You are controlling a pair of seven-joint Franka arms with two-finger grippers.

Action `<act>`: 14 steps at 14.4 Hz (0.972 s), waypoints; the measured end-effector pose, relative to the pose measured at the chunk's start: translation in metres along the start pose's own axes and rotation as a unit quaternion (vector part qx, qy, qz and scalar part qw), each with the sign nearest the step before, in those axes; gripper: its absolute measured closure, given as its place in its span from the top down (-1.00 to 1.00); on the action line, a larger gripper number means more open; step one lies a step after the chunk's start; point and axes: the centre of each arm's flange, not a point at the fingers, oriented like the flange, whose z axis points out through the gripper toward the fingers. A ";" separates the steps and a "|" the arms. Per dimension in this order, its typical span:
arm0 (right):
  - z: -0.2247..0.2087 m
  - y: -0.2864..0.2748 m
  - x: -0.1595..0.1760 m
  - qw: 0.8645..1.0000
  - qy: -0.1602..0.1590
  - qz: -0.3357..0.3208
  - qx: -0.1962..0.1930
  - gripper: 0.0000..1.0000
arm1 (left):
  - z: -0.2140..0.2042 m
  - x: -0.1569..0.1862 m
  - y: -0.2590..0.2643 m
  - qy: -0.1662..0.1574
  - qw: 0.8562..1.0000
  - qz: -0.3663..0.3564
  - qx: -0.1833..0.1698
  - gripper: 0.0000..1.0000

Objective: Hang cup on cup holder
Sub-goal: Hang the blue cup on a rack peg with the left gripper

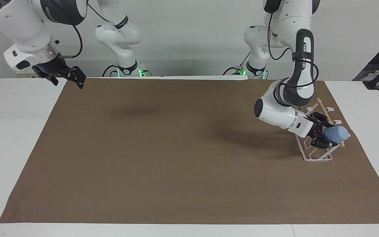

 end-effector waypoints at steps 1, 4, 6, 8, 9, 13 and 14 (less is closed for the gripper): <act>0.000 0.000 0.000 1.000 0.000 0.000 0.000 0.99 | 0.000 -0.001 0.000 0.000 1.000 0.001 0.000 0.54; 0.000 0.000 0.000 1.000 0.000 0.000 0.000 0.99 | 0.000 -0.009 -0.003 -0.005 1.000 0.007 0.003 0.55; 0.000 0.000 0.000 1.000 0.000 0.000 0.000 0.99 | 0.001 -0.012 -0.005 -0.012 1.000 0.008 0.011 0.89; 0.000 0.000 0.000 1.000 0.000 0.000 0.000 0.99 | 0.001 -0.012 -0.006 -0.016 1.000 0.008 0.016 1.00; 0.000 0.000 0.000 1.000 0.000 0.000 0.000 0.99 | 0.001 -0.010 -0.006 -0.021 1.000 0.008 0.019 1.00; 0.000 0.000 0.000 1.000 0.000 0.000 0.000 0.99 | -0.017 0.035 -0.002 -0.095 0.995 0.027 0.028 1.00; 0.000 0.000 0.000 1.000 0.000 0.000 0.000 0.99 | -0.024 0.051 -0.002 -0.111 0.993 0.028 0.024 1.00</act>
